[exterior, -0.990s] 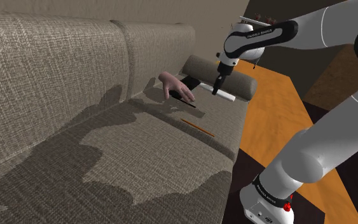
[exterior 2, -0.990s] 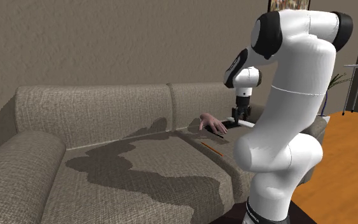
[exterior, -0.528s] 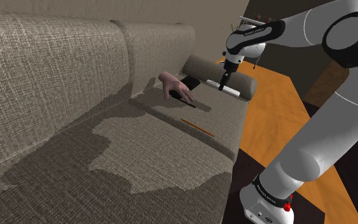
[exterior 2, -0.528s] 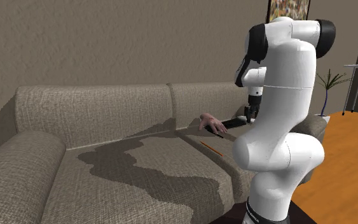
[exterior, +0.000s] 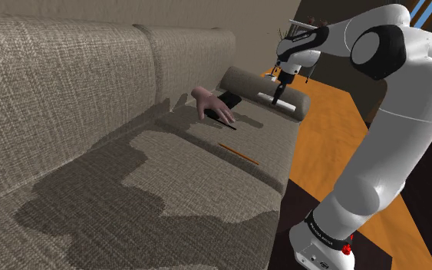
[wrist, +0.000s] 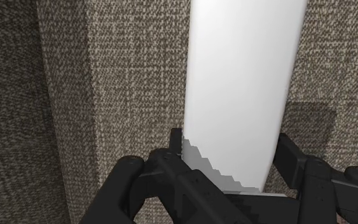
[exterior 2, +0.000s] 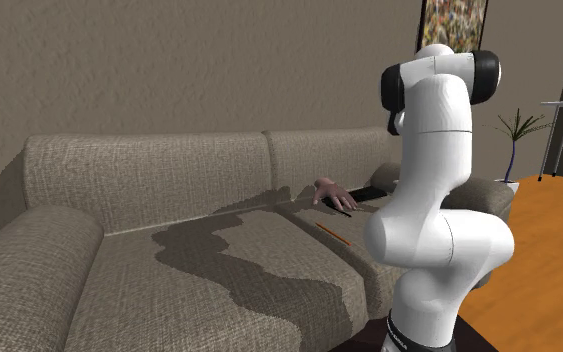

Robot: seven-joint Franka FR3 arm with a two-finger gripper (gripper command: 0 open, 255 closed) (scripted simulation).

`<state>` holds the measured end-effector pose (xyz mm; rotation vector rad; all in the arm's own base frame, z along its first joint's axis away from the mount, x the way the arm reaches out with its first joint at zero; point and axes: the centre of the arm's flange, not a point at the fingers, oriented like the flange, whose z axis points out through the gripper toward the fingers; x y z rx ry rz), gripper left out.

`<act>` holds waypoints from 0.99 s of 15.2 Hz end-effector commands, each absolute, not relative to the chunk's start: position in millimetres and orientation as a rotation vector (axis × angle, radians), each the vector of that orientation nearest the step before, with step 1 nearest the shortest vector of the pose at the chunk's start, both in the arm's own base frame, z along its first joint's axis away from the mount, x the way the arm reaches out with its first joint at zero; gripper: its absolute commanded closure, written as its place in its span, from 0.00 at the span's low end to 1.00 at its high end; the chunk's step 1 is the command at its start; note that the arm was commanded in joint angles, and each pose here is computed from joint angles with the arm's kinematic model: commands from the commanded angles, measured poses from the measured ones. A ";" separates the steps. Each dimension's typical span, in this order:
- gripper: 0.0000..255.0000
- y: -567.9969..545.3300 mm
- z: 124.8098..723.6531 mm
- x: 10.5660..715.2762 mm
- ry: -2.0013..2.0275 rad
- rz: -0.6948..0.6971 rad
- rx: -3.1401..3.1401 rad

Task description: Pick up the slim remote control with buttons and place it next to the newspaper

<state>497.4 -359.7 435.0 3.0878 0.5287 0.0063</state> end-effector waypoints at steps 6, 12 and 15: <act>1.00 -375.7 404.1 499.4 0.532 0.007 3.087; 1.00 -375.7 372.5 499.4 0.532 0.007 3.087; 1.00 -375.7 356.6 499.4 0.532 0.007 3.087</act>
